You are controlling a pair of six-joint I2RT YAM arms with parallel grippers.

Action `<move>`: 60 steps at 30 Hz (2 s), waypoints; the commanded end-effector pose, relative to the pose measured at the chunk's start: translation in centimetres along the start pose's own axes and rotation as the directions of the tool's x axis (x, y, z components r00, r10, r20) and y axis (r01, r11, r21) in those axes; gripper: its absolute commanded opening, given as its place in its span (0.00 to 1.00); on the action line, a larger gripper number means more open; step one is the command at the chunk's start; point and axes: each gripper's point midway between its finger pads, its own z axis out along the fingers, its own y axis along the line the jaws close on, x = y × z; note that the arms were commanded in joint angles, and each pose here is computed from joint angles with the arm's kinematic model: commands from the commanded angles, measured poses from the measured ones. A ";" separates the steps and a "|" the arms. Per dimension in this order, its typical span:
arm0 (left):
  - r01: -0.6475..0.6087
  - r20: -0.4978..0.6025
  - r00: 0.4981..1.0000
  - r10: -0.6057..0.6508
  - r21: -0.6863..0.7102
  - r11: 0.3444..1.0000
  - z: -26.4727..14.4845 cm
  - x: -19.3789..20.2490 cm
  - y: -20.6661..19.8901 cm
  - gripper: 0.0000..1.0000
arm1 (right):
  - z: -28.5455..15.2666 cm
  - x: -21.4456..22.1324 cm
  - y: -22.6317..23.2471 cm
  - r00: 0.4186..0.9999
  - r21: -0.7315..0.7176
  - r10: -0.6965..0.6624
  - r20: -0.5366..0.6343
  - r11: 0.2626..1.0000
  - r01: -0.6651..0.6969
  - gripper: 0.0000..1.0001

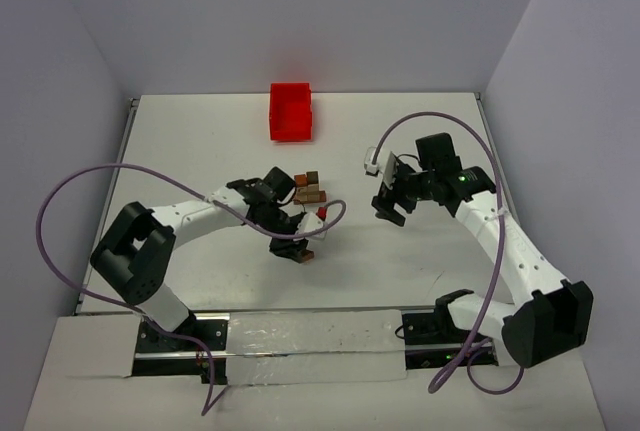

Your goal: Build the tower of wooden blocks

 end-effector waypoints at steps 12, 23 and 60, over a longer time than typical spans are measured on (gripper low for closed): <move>0.209 0.411 0.839 -0.357 0.363 0.908 -9.0 -13.3 -4.8 0.12 | -4.4 -5.5 5.4 0.900 -0.066 -0.422 0.108 0.900 0.430 0.82; 0.293 0.382 0.768 -0.513 0.503 0.813 -9.3 -13.0 -4.0 0.10 | -2.3 -11.2 11.2 0.804 -0.227 -0.551 0.226 0.772 0.593 0.78; 0.343 0.380 0.685 -0.622 0.584 0.735 -9.0 -12.3 -2.5 0.11 | 5.0 -13.1 15.0 0.792 -0.238 -0.595 0.135 0.757 0.609 0.56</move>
